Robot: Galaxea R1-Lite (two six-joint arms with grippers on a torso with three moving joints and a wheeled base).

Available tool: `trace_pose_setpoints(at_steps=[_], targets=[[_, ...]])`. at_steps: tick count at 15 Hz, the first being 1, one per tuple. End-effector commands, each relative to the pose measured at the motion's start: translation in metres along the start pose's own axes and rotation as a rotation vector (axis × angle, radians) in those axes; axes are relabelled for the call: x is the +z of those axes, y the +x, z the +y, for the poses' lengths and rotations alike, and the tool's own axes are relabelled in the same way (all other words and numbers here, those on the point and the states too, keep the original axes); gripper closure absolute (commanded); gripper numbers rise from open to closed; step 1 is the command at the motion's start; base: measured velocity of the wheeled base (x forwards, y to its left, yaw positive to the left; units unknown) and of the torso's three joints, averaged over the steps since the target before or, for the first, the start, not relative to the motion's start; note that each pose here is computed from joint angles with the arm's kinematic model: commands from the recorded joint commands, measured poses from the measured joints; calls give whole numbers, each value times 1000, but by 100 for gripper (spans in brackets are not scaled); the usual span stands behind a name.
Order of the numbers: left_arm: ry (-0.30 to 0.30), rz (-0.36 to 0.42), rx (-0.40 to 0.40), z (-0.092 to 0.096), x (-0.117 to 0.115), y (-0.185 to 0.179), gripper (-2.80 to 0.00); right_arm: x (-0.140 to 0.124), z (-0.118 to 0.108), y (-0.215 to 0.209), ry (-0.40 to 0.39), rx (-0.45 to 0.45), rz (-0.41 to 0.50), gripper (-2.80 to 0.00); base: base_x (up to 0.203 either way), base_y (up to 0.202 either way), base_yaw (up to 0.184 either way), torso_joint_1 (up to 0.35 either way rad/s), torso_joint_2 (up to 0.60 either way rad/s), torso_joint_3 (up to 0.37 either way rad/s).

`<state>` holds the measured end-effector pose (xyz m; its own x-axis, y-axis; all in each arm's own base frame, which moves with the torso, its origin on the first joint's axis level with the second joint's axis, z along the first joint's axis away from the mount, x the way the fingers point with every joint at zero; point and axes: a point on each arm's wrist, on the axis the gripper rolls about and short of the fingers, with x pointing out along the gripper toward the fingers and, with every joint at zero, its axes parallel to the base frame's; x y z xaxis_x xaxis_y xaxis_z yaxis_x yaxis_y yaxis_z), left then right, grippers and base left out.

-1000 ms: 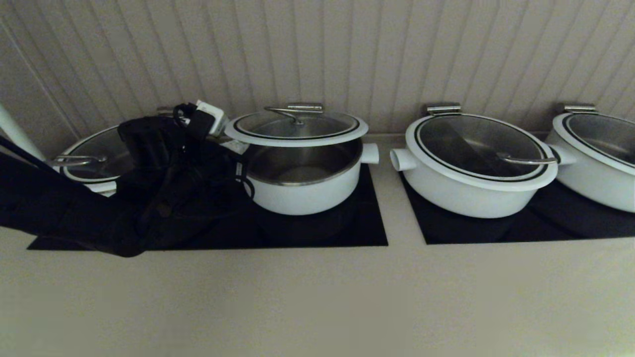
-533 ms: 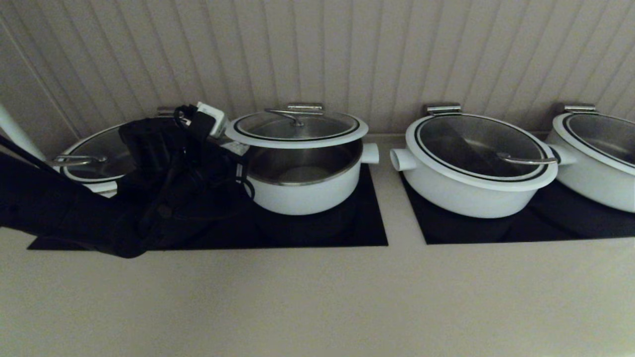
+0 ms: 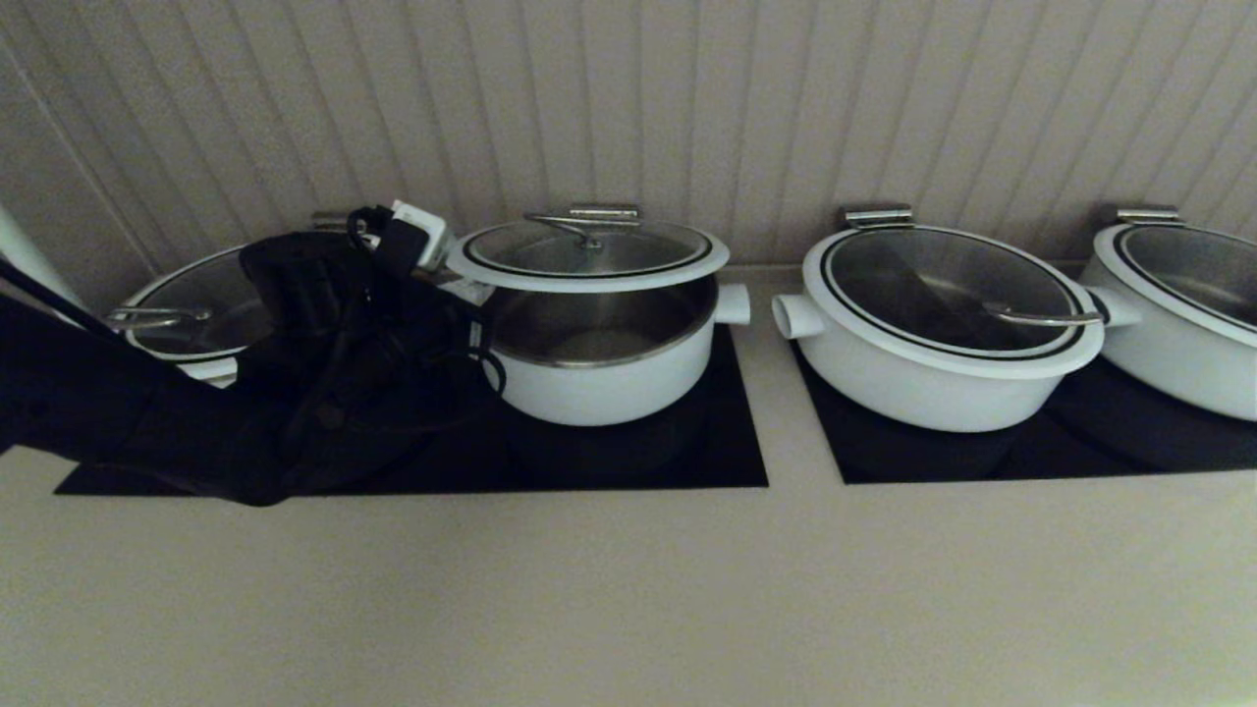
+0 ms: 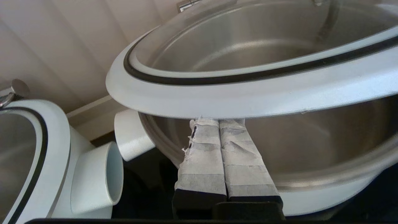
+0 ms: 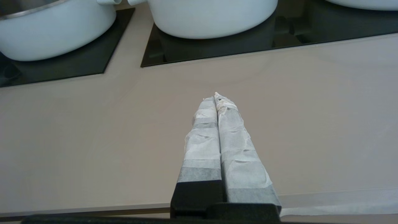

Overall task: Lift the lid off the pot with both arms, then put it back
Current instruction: Open the pot lid completely

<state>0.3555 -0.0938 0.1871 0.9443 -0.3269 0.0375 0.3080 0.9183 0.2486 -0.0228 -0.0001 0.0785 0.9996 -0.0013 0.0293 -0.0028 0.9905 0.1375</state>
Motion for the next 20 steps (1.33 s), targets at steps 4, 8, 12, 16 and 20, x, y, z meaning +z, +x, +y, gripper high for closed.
trace_pose_setpoints(at_steps=[4,8,12,16,20], targets=[[7,-49,12,3,11,7,0,0,0,0,-1,0,1,0,0,0,0,0,0,0],[15,-106,26,7,28,9,0,-1,0,0,74,0,6,0,0,0,0,0,0,0],[23,-148,37,10,43,3,0,-1,0,0,109,-2,8,0,0,0,0,0,0,0],[26,-165,42,12,48,0,0,0,0,0,10,-2,1,0,0,0,0,0,0,0],[24,-159,28,7,45,3,0,-3,0,0,-150,0,28,0,0,0,0,0,0,0]])
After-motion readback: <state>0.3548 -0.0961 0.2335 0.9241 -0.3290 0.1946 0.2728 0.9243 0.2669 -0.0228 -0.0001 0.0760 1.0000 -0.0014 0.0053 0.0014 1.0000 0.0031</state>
